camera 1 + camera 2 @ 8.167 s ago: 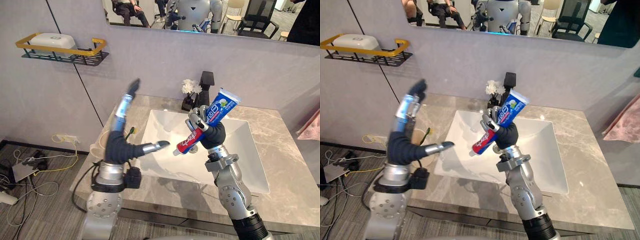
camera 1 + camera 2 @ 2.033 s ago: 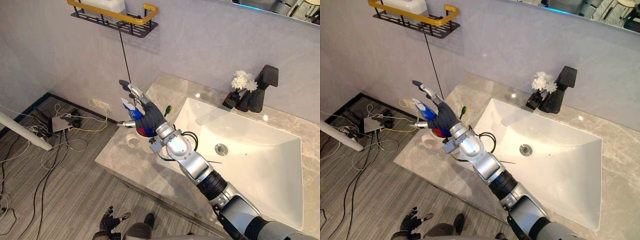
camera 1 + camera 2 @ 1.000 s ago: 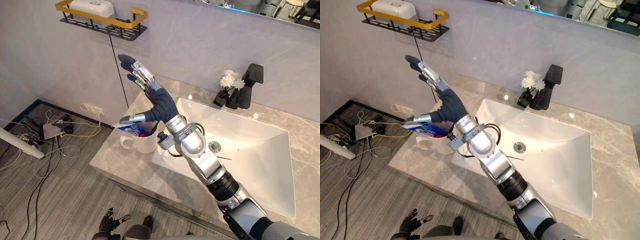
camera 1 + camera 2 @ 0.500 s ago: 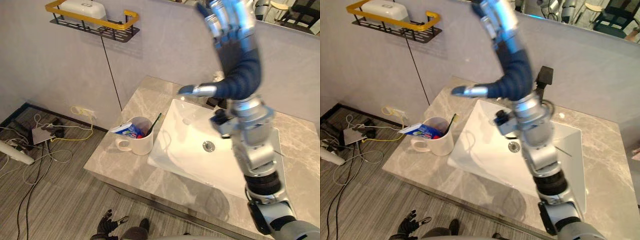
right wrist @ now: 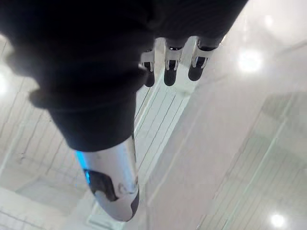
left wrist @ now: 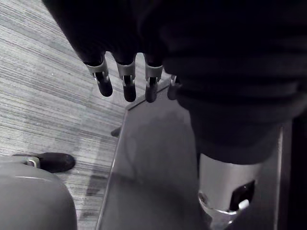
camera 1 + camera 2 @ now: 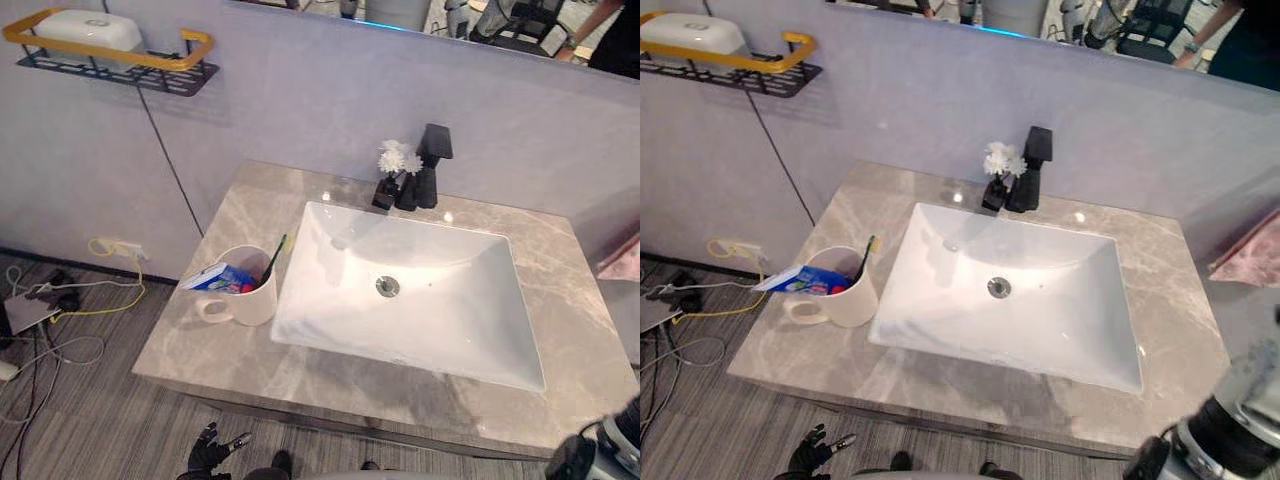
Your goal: Organize washtable
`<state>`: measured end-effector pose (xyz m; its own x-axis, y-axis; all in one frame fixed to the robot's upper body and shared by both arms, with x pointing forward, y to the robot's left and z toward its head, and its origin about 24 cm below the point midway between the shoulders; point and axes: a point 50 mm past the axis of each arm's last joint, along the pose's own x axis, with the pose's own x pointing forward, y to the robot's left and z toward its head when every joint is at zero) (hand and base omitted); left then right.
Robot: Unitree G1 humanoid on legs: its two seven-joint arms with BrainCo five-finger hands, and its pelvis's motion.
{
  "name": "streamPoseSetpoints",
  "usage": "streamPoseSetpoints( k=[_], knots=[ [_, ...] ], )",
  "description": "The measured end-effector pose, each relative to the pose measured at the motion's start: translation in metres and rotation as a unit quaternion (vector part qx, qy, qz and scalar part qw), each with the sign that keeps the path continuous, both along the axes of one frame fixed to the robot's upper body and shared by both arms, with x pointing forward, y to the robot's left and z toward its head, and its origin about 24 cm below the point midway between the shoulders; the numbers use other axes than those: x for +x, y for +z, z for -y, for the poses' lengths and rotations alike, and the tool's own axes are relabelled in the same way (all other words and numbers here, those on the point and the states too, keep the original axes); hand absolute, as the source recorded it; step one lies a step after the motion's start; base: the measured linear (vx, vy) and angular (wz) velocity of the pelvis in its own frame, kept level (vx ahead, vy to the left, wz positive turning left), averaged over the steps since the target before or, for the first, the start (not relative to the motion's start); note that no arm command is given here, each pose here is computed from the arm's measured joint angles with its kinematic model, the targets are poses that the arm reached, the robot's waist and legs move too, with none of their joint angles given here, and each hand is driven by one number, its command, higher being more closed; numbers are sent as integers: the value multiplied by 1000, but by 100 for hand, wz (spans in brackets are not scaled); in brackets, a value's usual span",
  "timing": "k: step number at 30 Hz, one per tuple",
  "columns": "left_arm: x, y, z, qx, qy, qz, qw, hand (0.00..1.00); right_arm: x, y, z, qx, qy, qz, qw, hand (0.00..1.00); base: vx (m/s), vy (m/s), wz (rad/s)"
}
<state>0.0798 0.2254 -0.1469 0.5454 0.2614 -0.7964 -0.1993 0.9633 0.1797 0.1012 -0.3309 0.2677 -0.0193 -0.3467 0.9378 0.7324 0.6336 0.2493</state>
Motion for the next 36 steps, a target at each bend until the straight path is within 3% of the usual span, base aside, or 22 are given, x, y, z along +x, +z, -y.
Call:
streamPoseSetpoints(
  k=[3,6,9,15,22,25,29,31,36],
  knots=[
    [-4,-3,2,-7,16,-9,1000,0,-4,-34,25,81,-38,-68,994,0,16,-6,-12],
    [-7,-4,4,-13,28,-12,999,0,-17,-89,45,212,-98,-153,960,0,-8,-6,-17],
    [-12,-5,3,-16,44,-16,999,0,-32,-130,45,307,-130,-191,923,0,-13,-1,-22],
    [-28,-8,4,-35,114,-28,992,0,-33,-179,19,409,-120,-221,877,0,2,-8,-33],
    [-35,-11,8,-51,154,-35,986,0,-31,-204,18,466,-136,-232,843,0,-18,-14,-18],
    [-38,-12,11,-54,174,-38,983,0,-28,-251,13,538,-125,-285,783,0,-35,5,-17],
    [-44,-14,19,-64,173,-47,982,0,-46,-317,-12,622,-96,-381,678,0,-9,12,-14],
    [-44,-14,21,-66,168,-47,982,0,-63,-357,-34,673,-70,-433,595,0,0,0,0],
    [-45,-14,21,-66,160,-47,984,0,-81,-385,-61,687,-19,-510,518,0,1,-5,14]
  ],
)
